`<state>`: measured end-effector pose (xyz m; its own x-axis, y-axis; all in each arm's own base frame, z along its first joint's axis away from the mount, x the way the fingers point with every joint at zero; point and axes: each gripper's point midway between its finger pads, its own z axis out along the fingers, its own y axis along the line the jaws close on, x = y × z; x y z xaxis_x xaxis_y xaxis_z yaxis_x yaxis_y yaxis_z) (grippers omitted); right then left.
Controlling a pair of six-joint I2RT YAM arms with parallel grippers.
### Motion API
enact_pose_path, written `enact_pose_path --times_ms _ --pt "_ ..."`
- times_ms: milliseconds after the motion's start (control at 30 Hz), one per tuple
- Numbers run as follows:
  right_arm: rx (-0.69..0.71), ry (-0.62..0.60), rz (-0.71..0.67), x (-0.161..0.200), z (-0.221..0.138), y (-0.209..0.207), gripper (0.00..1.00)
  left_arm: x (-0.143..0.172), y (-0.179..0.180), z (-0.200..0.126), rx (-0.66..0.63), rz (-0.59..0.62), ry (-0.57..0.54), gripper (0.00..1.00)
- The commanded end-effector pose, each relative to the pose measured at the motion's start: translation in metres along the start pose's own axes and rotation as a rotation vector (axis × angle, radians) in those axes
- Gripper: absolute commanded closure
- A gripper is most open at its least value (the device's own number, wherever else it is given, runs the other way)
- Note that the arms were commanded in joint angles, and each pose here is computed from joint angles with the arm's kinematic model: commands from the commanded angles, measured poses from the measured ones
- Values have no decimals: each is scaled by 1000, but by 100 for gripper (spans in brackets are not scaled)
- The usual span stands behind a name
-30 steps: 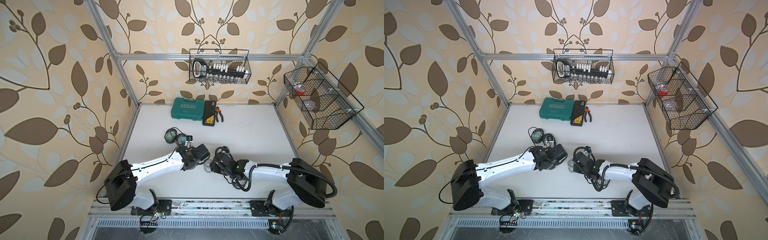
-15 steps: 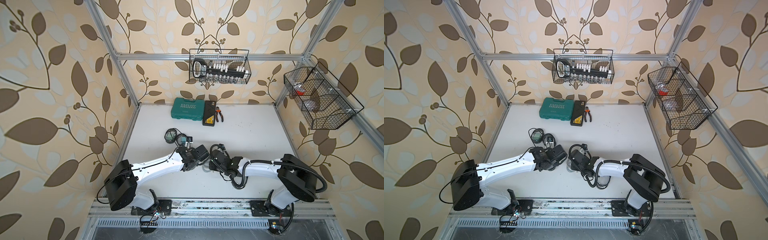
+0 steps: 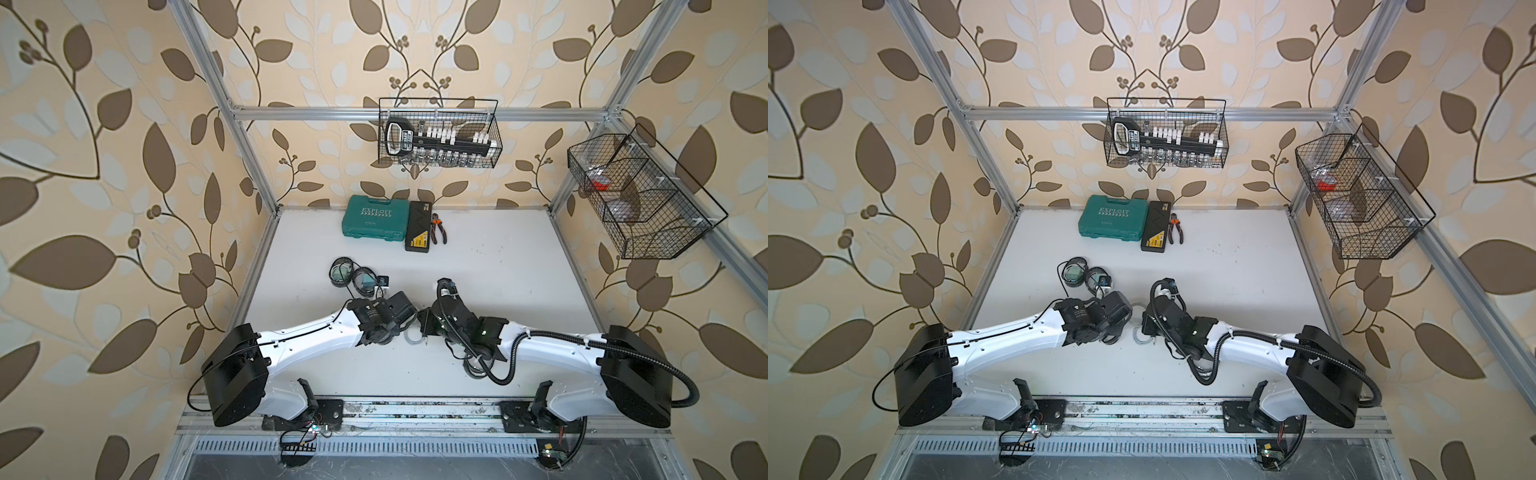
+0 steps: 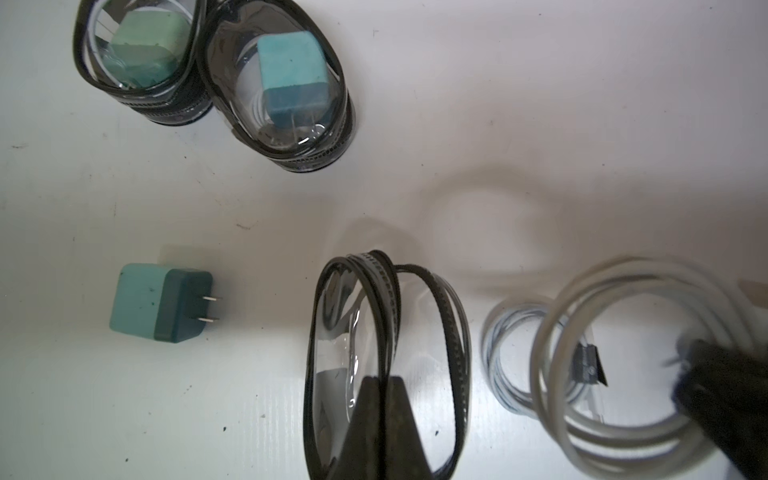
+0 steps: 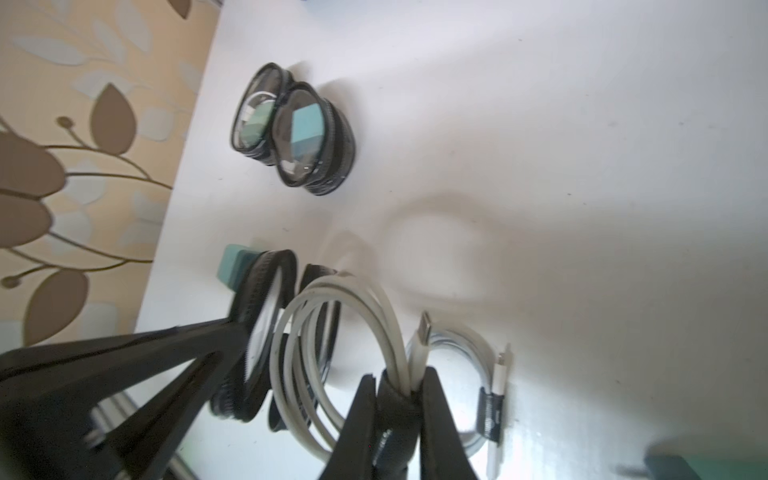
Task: Pack away charging kits
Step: Pick up the charging cable from the center of the board, then place the charging cable in the storage bag.
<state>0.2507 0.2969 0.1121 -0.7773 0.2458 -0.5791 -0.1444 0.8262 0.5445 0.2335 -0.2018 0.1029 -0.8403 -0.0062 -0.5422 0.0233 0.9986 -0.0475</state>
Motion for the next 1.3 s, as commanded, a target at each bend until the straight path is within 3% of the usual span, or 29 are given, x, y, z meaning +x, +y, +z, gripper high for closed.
enact_pose_path --times_ms 0,167,367,600,967,1267 --pt "-132 10 -70 3 -3 29 100 -12 -10 -12 88 -10 -49 100" --pt "-134 43 -90 14 8 35 100 -13 -11 -19 143 -20 -78 100" --pt "-38 73 -103 19 26 24 100 -16 -14 -33 227 -28 -115 100" --pt "-48 93 -109 21 34 31 100 -12 -40 -36 378 12 -109 100" --pt "1 103 -107 21 41 28 100 -21 -53 -39 445 13 -162 100" --pt "94 63 -107 15 43 11 96 -21 -43 -38 415 -19 -180 100"
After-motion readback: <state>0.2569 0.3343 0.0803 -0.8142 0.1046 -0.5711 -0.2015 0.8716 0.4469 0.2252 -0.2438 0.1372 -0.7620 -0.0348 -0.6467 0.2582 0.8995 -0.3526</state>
